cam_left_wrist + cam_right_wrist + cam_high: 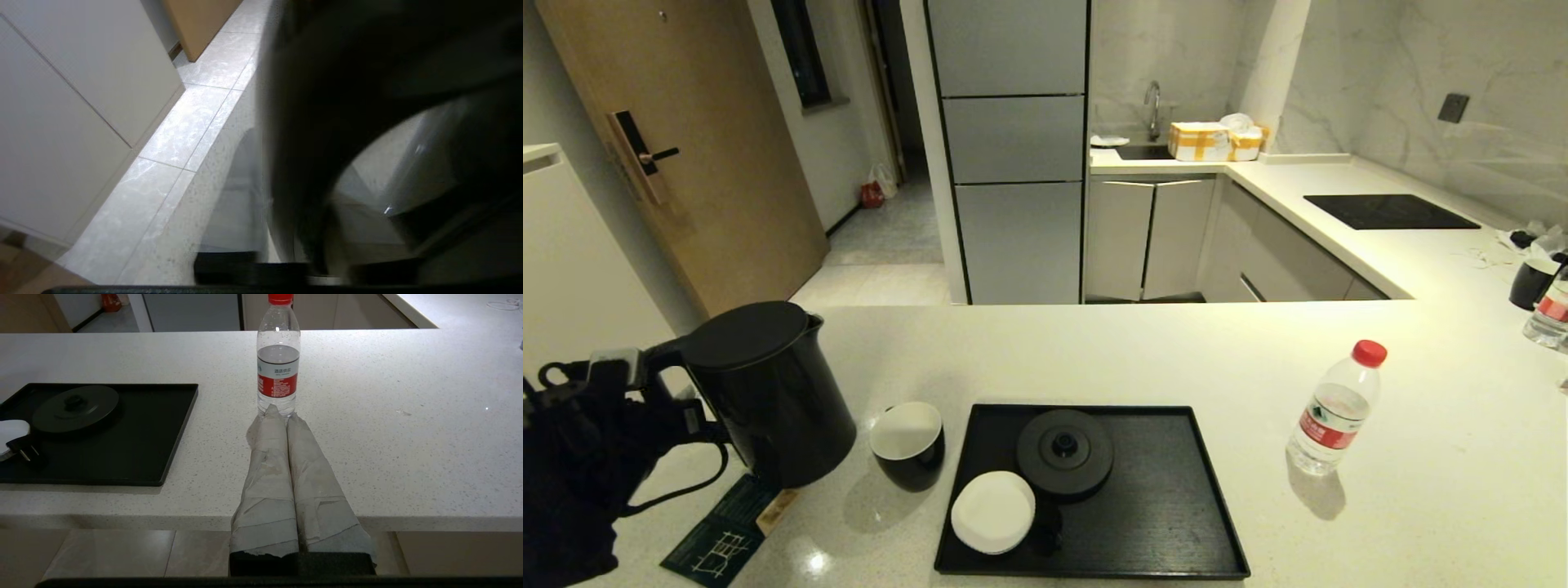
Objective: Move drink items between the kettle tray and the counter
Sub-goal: Return the kettle to its original position
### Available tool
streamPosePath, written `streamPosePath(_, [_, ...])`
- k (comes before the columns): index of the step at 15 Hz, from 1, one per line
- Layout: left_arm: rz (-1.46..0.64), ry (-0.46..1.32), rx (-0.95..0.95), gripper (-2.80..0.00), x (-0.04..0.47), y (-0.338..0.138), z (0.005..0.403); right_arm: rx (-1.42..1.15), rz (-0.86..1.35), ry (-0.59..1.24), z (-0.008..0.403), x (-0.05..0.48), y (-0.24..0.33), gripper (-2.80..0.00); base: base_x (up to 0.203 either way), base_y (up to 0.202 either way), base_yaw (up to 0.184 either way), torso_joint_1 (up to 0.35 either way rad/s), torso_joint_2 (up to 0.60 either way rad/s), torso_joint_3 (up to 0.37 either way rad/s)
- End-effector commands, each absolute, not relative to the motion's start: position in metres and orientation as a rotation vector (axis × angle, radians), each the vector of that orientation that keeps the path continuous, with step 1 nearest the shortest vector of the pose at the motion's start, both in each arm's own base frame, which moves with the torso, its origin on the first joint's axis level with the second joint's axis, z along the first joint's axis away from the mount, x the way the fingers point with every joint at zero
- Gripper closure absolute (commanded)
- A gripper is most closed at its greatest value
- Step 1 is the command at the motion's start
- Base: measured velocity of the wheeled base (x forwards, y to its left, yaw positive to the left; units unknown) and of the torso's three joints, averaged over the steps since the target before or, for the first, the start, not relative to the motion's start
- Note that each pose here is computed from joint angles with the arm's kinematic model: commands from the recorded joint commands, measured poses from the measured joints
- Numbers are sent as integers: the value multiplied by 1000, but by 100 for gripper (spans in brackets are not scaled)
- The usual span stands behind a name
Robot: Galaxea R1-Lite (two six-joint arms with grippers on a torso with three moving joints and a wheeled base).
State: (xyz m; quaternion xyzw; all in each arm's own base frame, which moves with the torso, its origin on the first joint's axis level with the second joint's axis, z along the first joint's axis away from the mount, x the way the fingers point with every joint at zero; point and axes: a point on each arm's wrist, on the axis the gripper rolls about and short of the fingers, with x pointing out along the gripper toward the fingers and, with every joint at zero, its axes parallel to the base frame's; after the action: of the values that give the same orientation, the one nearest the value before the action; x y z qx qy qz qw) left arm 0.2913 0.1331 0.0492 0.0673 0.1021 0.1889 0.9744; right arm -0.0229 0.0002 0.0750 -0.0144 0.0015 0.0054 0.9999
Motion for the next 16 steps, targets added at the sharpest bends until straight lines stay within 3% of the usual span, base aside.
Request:
streamPosePath(1, [373,203,139,0,293,131,48,-29,11,4,75,-23,0,0,0,0,0,0,0,0])
streamPosePath(7, [357,201,135,0,295,129,47,-29,11,4,75,-23,0,0,0,0,0,0,0,0])
streamPosePath(11, [378,21,160,0,304,122,103,-29,11,4,75,-23,0,0,0,0,0,0,0,0])
streamPosePath(16, [385,23,108,0,306,118,148,-29,12,4,75,-23,0,0,0,0,0,0,0,0])
